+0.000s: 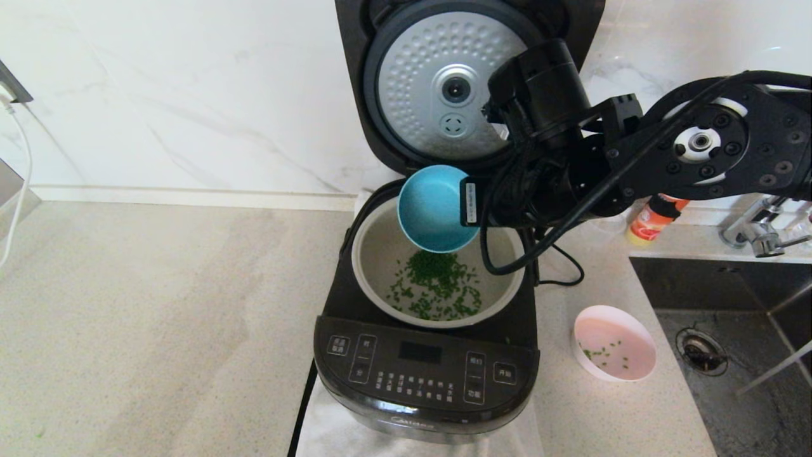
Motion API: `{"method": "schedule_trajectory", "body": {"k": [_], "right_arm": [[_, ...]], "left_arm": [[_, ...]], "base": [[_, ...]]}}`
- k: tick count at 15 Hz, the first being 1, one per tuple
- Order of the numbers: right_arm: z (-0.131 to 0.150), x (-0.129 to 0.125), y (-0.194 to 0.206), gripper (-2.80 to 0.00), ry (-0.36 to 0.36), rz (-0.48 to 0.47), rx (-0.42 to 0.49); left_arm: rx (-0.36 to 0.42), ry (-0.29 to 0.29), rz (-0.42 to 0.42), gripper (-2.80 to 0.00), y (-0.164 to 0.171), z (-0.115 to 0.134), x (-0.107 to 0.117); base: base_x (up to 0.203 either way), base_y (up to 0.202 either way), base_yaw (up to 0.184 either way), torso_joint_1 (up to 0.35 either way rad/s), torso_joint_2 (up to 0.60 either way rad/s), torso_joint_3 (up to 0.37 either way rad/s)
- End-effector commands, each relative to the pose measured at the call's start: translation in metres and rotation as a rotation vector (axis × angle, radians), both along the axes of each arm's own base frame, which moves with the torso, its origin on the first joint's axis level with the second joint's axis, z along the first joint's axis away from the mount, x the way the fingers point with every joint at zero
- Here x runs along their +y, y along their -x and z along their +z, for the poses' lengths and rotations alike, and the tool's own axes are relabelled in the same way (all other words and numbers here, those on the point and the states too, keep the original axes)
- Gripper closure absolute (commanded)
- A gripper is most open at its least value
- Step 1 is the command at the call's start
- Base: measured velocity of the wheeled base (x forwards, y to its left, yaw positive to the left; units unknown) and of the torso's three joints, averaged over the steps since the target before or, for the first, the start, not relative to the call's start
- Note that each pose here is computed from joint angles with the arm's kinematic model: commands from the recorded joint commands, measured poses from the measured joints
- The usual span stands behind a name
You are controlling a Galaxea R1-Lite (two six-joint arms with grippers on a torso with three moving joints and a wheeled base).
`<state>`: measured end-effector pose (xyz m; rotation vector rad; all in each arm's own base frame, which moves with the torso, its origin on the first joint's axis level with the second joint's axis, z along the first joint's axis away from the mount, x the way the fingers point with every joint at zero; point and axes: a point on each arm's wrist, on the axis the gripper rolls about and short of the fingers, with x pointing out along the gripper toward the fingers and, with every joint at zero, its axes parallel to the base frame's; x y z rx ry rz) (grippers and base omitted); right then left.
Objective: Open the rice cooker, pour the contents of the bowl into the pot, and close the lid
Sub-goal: Pour the water from the bowl into the rice cooker
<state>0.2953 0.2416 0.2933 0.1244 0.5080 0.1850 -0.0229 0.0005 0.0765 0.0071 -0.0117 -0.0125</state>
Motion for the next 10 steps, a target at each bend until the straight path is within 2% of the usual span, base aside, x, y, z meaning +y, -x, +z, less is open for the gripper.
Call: {"method": "schedule_trajectory", "body": {"k": [1, 6, 10], "right_arm": [[0.0, 0.007, -0.002, 0.0, 0.012, -0.065, -0.059], [0.006, 0.013, -0.001, 0.0, -0.009, -0.148, -0.151], [0.011, 0.021, 0.002, 0.0, -0.012, -0.177, -0.215]], "left_arm": [[0.009, -0.001, 0.0, 0.0, -0.001, -0.003, 0.0], [0.009, -0.001, 0.0, 0.0, -0.001, -0.003, 0.0], [0.009, -0.001, 0.0, 0.0, -0.001, -0.003, 0.0]], "base": [[0.0, 0.0, 0.0, 0.0, 0.0, 0.0], [0.0, 0.0, 0.0, 0.0, 0.0, 0.0], [0.0, 0.0, 0.0, 0.0, 0.0, 0.0]]}}
